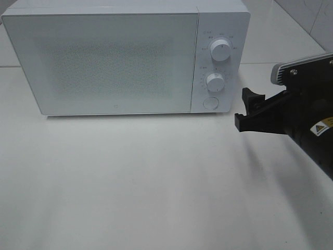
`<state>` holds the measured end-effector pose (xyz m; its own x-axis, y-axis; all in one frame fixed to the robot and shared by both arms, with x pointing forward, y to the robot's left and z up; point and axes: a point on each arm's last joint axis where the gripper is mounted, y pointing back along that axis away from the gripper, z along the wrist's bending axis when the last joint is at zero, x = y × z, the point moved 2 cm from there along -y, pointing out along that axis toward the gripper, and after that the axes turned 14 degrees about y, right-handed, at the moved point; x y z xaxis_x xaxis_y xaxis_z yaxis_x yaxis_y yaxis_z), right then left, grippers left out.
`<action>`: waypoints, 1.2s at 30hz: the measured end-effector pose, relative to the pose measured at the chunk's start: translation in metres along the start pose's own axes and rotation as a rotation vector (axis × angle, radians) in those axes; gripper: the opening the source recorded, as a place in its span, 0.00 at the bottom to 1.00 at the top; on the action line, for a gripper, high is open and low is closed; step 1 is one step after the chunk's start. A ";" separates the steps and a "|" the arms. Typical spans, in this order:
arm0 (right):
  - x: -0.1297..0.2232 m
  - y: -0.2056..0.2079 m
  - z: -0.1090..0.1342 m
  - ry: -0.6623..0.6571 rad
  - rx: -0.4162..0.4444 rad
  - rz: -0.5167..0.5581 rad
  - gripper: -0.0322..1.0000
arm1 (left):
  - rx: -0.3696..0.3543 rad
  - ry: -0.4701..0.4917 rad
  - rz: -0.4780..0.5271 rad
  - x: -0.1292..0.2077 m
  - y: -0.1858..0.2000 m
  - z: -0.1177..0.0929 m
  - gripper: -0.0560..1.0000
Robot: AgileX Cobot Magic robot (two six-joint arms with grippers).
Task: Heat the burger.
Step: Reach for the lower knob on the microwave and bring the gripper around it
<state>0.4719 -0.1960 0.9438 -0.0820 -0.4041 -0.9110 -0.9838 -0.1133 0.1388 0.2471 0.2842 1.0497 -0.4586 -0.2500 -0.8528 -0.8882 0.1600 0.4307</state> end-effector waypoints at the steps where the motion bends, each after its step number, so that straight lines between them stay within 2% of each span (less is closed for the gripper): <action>1: 0.000 0.000 0.000 0.000 0.000 0.000 0.74 | 0.000 0.000 0.000 0.000 0.000 0.000 0.98; 3: 0.001 0.005 0.016 0.008 -0.002 -0.007 0.74 | 0.000 0.000 0.001 0.000 0.000 0.000 0.98; 9: 0.003 0.004 0.031 0.021 -0.018 0.000 0.74 | 0.000 0.000 0.001 0.000 0.000 0.000 0.98; 36: -0.007 -0.050 0.071 -0.024 0.010 -0.036 0.74 | 0.000 0.000 0.001 0.000 0.000 0.000 0.98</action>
<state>0.5102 -0.1230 0.9156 -0.0501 -0.3781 -0.9244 -0.9878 -0.1181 0.1019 0.2473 0.2842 1.0494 -0.4594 -0.2500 -0.8523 -0.8878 0.1600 0.4316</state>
